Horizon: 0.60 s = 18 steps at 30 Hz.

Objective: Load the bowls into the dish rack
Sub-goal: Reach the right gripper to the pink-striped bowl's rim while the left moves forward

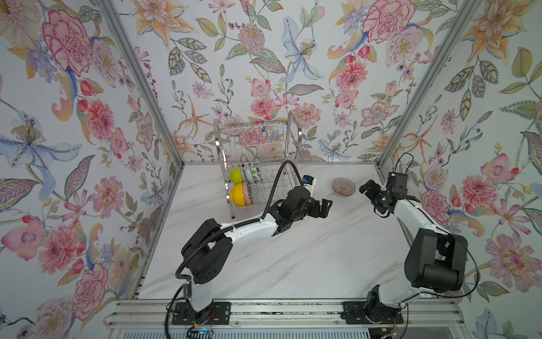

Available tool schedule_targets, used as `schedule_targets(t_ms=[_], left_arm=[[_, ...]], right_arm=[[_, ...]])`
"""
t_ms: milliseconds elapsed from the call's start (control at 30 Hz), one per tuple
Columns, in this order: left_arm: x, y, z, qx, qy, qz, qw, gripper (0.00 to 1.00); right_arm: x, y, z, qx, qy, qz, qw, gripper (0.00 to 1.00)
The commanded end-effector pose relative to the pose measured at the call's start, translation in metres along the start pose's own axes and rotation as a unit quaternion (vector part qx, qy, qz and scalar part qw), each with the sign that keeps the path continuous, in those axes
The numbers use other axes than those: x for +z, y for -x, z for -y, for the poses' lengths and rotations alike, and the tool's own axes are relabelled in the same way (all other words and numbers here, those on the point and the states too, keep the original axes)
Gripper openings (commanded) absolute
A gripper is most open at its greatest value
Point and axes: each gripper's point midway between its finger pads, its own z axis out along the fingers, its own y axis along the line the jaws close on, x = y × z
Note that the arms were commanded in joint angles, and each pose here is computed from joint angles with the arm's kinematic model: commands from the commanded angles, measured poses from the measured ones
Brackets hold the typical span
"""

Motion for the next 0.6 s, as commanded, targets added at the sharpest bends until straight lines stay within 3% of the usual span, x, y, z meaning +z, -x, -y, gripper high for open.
schedule_targets(t_ms=[0,67,233,567], left_arm=[[0.004,-0.002,0.001,0.019,0.007,-0.012,1.000,0.99],[0.006,-0.001,-0.002,0.020,0.013,-0.011,1.000,0.99],[0.016,-0.006,-0.002,0.025,0.012,-0.029,0.999,0.99],[0.005,-0.026,-0.019,0.009,0.026,-0.049,0.998,0.99]], right_arm=[[0.023,-0.003,-0.008,-0.008,0.010,-0.035,0.999,0.95],[0.038,-0.004,-0.010,-0.013,0.008,-0.044,0.999,0.92],[0.071,-0.011,-0.016,-0.012,0.022,-0.068,0.997,0.74],[0.102,-0.030,-0.011,-0.029,0.011,-0.094,0.995,0.55]])
